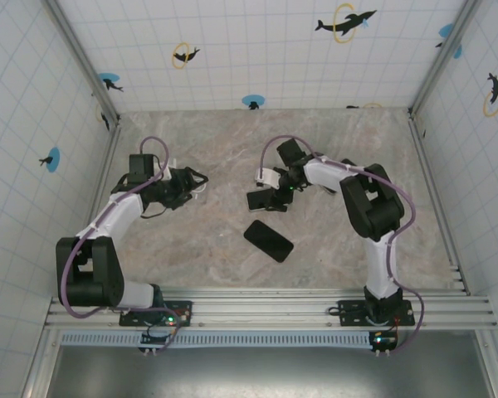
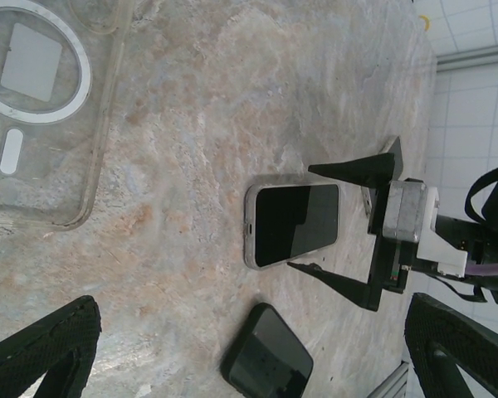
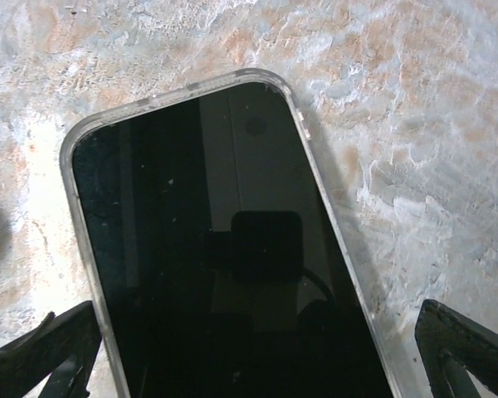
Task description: Take the phone out of the phone case
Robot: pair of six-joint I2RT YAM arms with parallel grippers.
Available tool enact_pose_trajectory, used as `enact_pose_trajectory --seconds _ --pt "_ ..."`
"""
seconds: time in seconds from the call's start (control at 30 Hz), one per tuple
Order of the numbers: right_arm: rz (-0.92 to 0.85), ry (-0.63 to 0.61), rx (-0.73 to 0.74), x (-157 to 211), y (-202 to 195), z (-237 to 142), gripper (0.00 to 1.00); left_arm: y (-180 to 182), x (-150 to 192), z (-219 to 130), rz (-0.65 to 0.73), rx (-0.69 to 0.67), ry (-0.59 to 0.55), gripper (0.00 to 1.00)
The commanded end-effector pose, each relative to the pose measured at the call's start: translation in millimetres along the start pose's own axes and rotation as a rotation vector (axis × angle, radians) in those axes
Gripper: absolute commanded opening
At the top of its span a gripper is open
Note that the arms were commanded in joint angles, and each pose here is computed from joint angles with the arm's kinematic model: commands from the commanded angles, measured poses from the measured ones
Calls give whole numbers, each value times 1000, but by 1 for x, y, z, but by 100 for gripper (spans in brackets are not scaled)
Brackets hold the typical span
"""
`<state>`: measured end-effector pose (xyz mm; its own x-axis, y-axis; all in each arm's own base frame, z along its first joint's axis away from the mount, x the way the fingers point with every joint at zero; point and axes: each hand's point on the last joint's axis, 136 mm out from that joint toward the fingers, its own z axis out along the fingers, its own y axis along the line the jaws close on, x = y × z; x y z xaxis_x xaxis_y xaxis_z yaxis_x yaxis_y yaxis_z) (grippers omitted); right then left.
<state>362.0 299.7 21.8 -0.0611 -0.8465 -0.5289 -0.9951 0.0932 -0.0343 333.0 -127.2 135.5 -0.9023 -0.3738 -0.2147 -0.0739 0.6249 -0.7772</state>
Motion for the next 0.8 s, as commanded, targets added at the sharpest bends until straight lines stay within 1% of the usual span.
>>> enact_pose_trajectory --seconds 0.0,0.17,0.3,0.43,0.5,0.6,0.73,0.77 --pt "-28 4 -45 -2 3 6 99 -8 3 1 11 21 24 96" --pt "-32 44 -87 7 12 17 100 -10 4 0 10 25 28 96" --pt "-23 51 -111 10 15 22 96 -12 2 0 12 28 29 95" --pt "-8 79 -133 21 20 27 92 -13 2 0 13 30 33 95" --pt "3 85 -142 26 22 28 87 -14 3 0 16 28 35 95" --pt "10 91 -146 29 22 28 77 -13 6 1 13 26 49 94" --pt "13 65 -130 23 18 22 67 -12 7 2 13 25 53 94" --pt "11 61 -124 21 16 20 66 -12 7 2 15 24 54 94"
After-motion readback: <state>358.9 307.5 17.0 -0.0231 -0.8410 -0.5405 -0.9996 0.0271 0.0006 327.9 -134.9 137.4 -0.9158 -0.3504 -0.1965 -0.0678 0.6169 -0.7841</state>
